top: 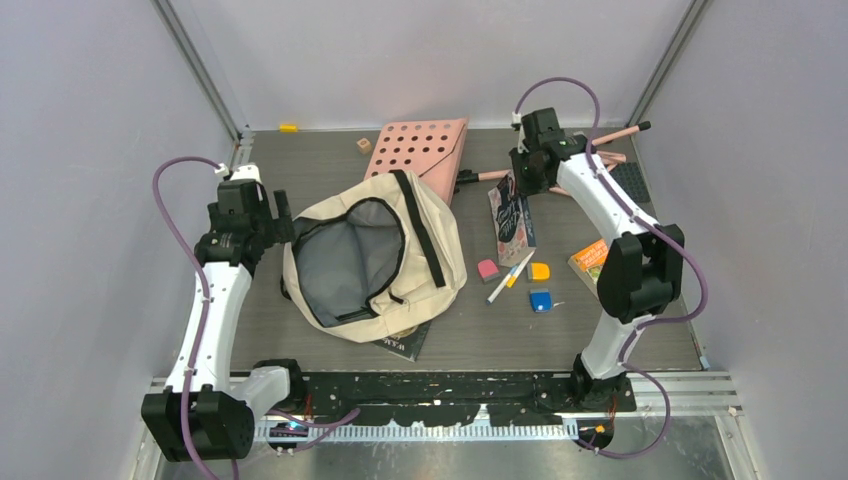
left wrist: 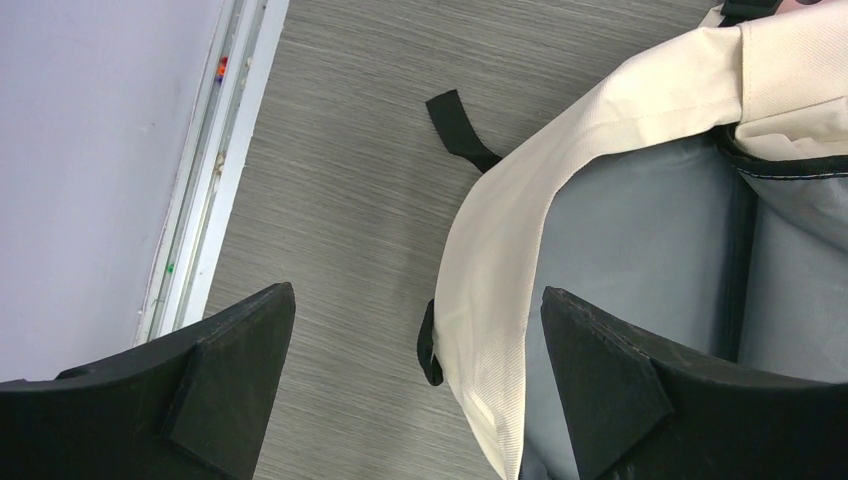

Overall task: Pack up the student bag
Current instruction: Pick up the book from the center of the board.

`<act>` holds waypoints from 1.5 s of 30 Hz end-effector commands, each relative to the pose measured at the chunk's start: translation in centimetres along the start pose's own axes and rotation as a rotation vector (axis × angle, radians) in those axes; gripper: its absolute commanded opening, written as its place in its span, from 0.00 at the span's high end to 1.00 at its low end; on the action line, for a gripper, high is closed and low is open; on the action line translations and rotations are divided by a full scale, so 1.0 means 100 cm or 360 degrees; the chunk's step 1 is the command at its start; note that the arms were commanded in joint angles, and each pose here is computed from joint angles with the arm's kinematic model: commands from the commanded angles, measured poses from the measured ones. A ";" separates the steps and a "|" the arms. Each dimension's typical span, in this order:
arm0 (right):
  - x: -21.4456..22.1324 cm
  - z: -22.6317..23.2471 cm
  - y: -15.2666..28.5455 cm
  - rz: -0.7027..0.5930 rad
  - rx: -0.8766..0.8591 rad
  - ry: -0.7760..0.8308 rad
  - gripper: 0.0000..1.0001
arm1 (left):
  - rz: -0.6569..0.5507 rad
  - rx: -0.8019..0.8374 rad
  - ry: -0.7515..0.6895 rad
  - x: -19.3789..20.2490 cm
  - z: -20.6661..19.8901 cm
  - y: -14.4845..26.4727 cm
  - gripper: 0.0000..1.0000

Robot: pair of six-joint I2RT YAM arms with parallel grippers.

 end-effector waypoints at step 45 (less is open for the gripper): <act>-0.026 0.032 0.031 -0.0327 0.0032 -0.0030 1.00 | -0.0169 0.0236 0.0004 -0.014 -0.017 0.010 0.04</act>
Point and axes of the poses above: each gripper's point midway between its finger pads, its own y axis back along the fingers, its own z axis along the line the jaws close on, x = y × z, the point moved 9 cm from there along y, back along the fingers, and after that the axes turned 7 degrees about -y, right-handed, at the moved point
